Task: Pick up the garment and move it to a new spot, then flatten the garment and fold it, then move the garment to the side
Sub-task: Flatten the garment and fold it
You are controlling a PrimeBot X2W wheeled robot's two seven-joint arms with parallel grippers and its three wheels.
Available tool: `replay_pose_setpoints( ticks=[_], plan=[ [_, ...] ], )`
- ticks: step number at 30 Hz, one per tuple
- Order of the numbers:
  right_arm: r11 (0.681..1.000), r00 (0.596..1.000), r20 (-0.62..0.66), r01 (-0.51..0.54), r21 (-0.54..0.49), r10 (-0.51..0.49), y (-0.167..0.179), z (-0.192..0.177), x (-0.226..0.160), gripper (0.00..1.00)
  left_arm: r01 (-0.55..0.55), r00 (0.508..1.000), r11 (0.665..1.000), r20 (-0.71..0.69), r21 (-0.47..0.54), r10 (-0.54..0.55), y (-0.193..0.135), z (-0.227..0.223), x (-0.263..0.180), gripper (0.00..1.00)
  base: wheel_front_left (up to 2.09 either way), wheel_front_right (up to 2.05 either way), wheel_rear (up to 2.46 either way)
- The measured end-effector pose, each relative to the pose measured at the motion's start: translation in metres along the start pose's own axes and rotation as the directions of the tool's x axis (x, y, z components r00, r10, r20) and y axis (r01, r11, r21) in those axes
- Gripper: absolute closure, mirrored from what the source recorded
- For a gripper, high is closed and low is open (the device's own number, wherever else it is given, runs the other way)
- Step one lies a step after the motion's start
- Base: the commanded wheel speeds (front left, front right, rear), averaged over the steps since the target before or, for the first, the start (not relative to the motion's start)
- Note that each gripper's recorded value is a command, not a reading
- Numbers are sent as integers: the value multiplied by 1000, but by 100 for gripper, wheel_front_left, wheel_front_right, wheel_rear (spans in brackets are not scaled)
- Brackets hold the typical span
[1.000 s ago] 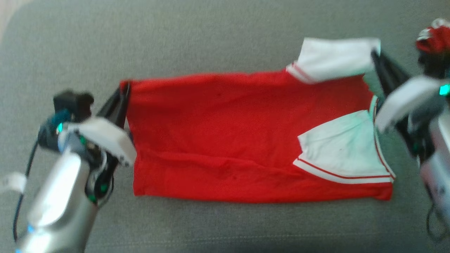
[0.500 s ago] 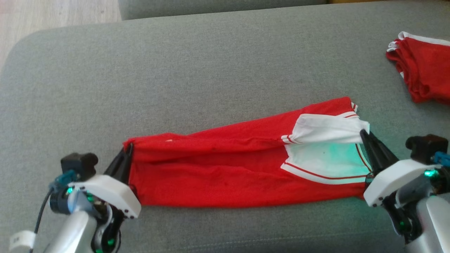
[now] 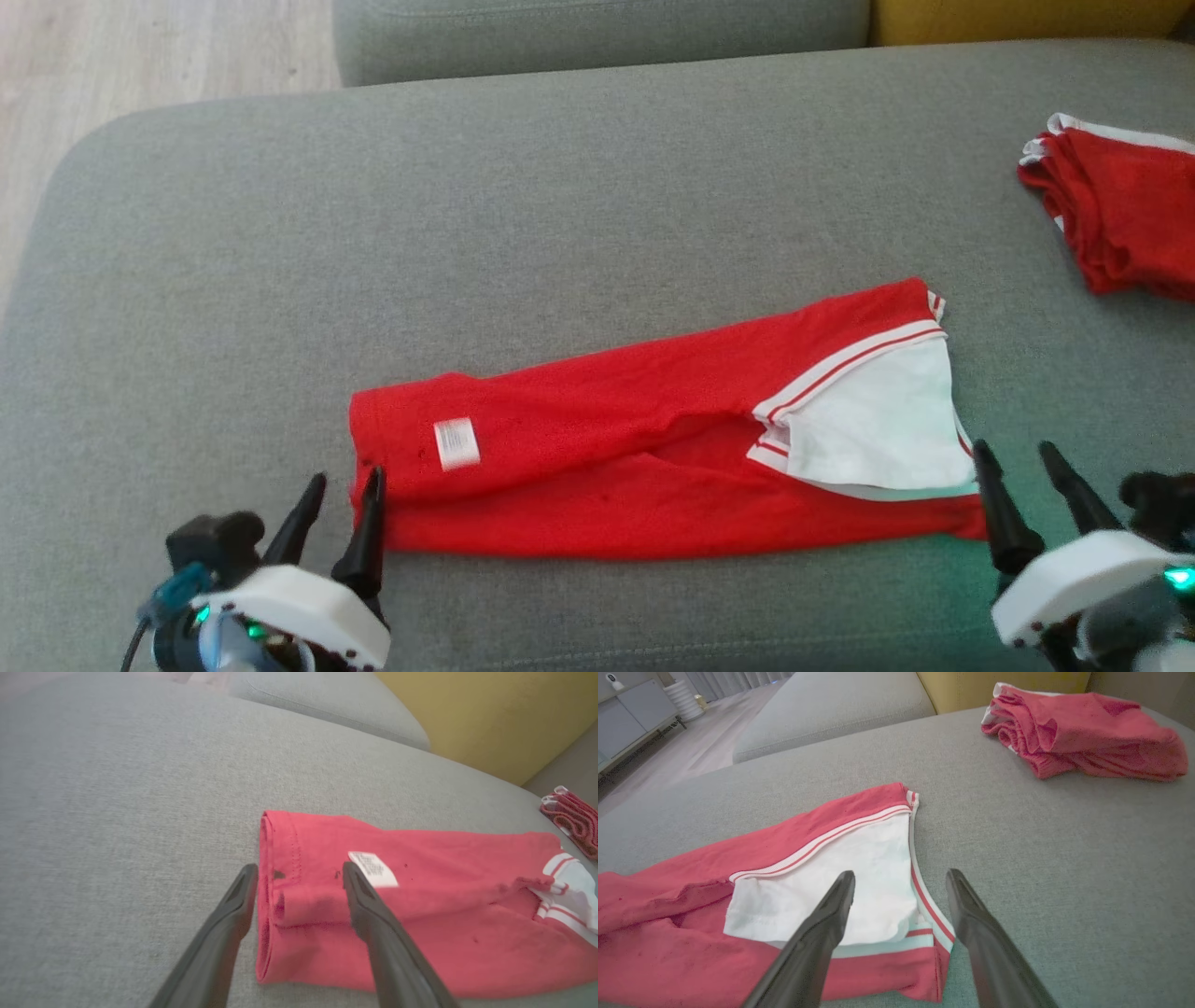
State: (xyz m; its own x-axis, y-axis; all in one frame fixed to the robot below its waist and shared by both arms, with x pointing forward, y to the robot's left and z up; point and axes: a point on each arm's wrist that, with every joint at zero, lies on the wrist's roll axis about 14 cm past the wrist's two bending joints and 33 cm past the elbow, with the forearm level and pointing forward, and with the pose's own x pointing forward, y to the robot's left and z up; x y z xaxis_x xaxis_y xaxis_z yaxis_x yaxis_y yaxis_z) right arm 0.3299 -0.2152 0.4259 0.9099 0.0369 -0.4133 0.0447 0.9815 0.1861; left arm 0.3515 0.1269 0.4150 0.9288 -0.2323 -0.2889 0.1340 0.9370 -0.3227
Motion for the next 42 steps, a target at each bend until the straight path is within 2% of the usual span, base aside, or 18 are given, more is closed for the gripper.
replay_pose_setpoints(
  ticks=[5,10,21,32,40,41,42],
  plan=[
    [1000,999,30,22,-10,-22,-7,12,-5,0,-52,994,998,95,-18,54,5,20,-6,0,0,0,0],
    [999,1000,-12,11,-43,-12,-2,13,2,0,-79,981,997,180,11,76,6,40,-9,0,0,0,0],
    [991,977,-210,-9,-134,-19,-2,2,42,0,-139,966,990,221,12,133,17,48,-16,0,0,0,0],
    [988,909,-414,-28,-151,-38,-3,-31,71,0,-186,961,983,210,-1,182,31,43,-19,0,0,0,0],
    [990,877,-481,-47,-129,-21,1,-35,82,0,-192,960,981,207,3,187,34,42,-19,0,0,0,0],
    [991,874,-485,-49,-123,-17,2,-35,82,22,-192,960,981,207,3,188,34,42,-19,0,0,0,0],
    [992,873,-488,-51,-115,-12,3,-35,82,49,-193,960,981,207,3,188,34,42,-19,0,0,0,0]
  ],
)
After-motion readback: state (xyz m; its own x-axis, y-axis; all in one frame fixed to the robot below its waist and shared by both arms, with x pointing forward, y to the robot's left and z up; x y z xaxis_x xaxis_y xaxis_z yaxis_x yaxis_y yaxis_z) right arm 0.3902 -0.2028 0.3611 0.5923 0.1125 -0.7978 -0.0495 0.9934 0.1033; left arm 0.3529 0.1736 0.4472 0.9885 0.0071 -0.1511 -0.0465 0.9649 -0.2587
